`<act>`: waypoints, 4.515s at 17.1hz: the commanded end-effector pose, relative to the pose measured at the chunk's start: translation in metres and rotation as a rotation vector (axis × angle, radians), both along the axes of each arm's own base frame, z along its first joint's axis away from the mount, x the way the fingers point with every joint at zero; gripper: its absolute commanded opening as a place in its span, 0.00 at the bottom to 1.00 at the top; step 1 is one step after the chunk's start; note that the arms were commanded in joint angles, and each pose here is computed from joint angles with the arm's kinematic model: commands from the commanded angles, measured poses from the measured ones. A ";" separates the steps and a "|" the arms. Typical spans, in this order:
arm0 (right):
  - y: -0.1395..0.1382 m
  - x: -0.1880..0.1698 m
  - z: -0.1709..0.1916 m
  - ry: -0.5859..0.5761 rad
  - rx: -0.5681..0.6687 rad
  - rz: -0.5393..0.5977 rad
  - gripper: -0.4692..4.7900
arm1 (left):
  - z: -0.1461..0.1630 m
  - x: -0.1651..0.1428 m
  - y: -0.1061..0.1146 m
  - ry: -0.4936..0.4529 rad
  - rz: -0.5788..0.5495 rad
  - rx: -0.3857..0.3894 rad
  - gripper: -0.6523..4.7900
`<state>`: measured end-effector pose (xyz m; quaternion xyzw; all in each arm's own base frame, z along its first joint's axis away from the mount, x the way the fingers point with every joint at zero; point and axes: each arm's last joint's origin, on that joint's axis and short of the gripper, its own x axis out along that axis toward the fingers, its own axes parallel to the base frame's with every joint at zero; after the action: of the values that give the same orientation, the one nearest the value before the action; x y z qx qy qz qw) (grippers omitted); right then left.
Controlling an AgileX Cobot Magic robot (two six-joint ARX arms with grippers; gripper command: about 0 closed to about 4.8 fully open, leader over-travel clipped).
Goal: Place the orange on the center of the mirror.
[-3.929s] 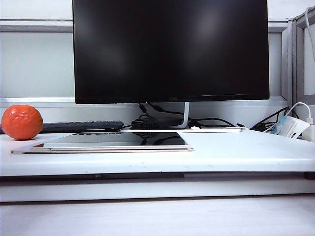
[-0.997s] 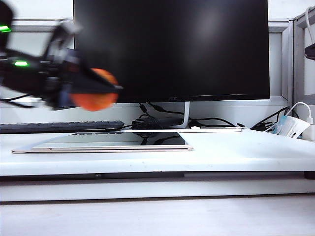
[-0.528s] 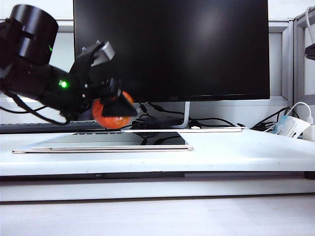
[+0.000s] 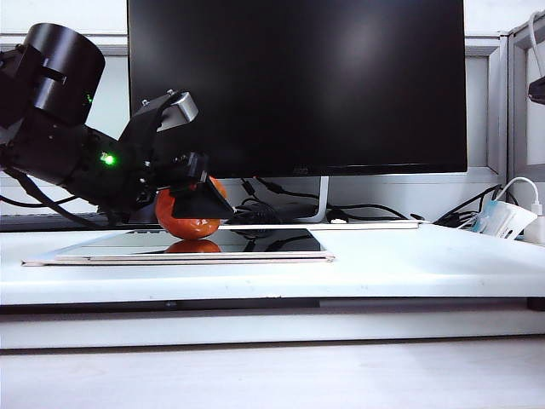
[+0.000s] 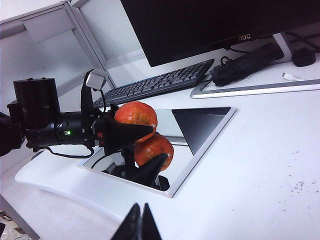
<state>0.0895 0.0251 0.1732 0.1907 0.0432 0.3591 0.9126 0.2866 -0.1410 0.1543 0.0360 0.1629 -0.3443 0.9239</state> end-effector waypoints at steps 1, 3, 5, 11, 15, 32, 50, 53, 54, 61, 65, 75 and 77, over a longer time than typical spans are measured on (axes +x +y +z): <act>0.000 0.000 0.000 -0.010 0.003 0.000 0.09 | -0.005 -0.002 0.000 0.042 -0.005 0.014 0.82; 0.000 0.000 -0.001 -0.008 0.003 0.003 0.09 | -0.005 -0.002 0.000 0.042 -0.008 0.013 0.97; 0.000 0.000 0.000 -0.008 0.003 0.003 0.09 | -0.002 -0.002 -0.002 0.035 -0.063 -0.013 0.98; 0.000 0.000 0.000 -0.008 0.003 0.003 0.09 | 0.011 -0.003 -0.004 -0.012 -0.127 -0.102 1.00; 0.000 0.000 0.000 -0.008 0.003 0.004 0.09 | 0.028 -0.005 -0.002 -0.090 -0.104 -0.121 1.00; 0.000 0.000 0.000 -0.010 0.003 -0.001 0.09 | 0.165 -0.072 0.032 -0.507 -0.023 -0.369 0.11; 0.000 0.000 -0.001 -0.008 0.004 -0.001 0.09 | 0.166 -0.211 0.108 -0.355 0.355 -0.203 0.11; 0.000 0.000 -0.001 -0.008 0.004 -0.001 0.09 | 0.152 -0.220 0.126 -0.312 0.509 -0.037 0.11; 0.000 0.000 -0.001 -0.008 0.004 -0.001 0.09 | 0.142 -0.227 0.136 -0.278 0.648 -0.003 0.11; 0.000 0.000 -0.001 -0.002 0.003 -0.002 0.09 | 0.063 -0.206 0.149 -0.397 0.865 -0.133 0.11; 0.000 0.000 -0.001 -0.002 0.003 0.000 0.09 | 0.028 -0.193 0.149 -0.348 0.834 -0.233 0.11; 0.000 0.000 -0.001 -0.001 0.003 -0.001 0.09 | 0.008 -0.189 0.147 -0.247 0.768 -0.205 0.11; 0.000 0.000 -0.001 -0.001 0.003 -0.001 0.09 | 0.008 -0.189 0.146 -0.252 0.761 -0.191 0.11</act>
<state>0.0893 0.0250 0.1728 0.1913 0.0441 0.3575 0.9131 0.0971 0.0055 0.1613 -0.0778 0.0208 0.0165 0.9966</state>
